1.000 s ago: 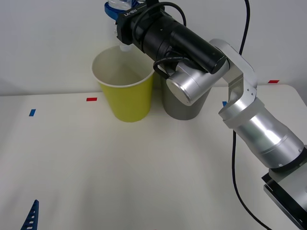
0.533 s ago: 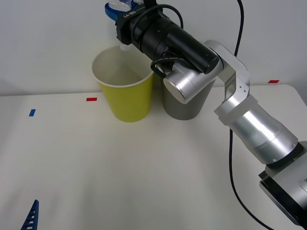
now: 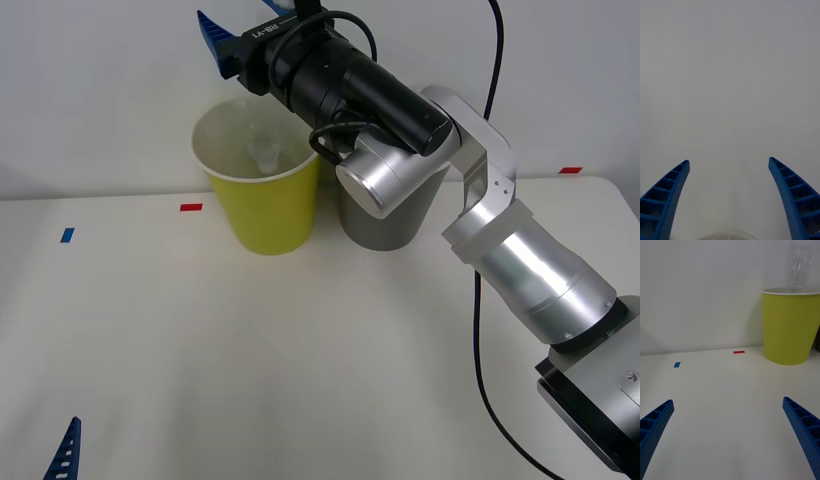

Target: Put cans in the gray bin and PET bottles in the light green bin.

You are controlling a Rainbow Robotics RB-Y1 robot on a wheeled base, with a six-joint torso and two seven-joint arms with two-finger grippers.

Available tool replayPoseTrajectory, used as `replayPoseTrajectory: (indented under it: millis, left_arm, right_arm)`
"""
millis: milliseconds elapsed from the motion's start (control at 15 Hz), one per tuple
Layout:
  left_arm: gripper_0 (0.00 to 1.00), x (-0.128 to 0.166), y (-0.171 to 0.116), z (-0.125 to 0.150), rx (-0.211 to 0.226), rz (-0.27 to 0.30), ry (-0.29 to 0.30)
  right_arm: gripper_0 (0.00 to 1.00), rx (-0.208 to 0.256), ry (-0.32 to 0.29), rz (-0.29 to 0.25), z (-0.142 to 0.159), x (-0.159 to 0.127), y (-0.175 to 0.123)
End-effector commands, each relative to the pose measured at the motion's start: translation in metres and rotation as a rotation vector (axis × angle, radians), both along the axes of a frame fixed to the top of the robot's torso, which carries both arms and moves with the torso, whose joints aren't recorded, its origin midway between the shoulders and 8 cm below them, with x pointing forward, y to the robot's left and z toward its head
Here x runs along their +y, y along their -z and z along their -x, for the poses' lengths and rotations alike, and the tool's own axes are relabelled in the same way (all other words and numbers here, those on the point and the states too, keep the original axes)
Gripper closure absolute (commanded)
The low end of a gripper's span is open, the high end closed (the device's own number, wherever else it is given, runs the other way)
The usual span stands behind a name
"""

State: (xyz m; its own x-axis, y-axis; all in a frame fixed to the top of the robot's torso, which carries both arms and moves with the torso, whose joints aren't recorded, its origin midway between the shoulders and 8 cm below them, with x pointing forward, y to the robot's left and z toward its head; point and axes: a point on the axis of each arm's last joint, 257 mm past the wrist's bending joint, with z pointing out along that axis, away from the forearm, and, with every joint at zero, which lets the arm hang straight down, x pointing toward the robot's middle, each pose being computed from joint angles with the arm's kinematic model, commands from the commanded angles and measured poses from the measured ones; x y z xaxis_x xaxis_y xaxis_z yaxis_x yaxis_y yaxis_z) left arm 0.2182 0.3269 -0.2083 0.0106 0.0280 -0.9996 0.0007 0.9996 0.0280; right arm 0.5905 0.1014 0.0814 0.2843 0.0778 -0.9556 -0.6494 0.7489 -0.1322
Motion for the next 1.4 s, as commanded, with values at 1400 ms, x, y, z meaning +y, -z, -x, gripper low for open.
replayPoseTrajectory:
  millis: [1400]
  left_arm:
    - [0.0, 0.0, 0.0, 0.0, 0.0, 0.0, 0.0]
  right_arm:
    - [0.0, -0.046, 0.239, -0.072, 0.092, -0.172, 0.013]
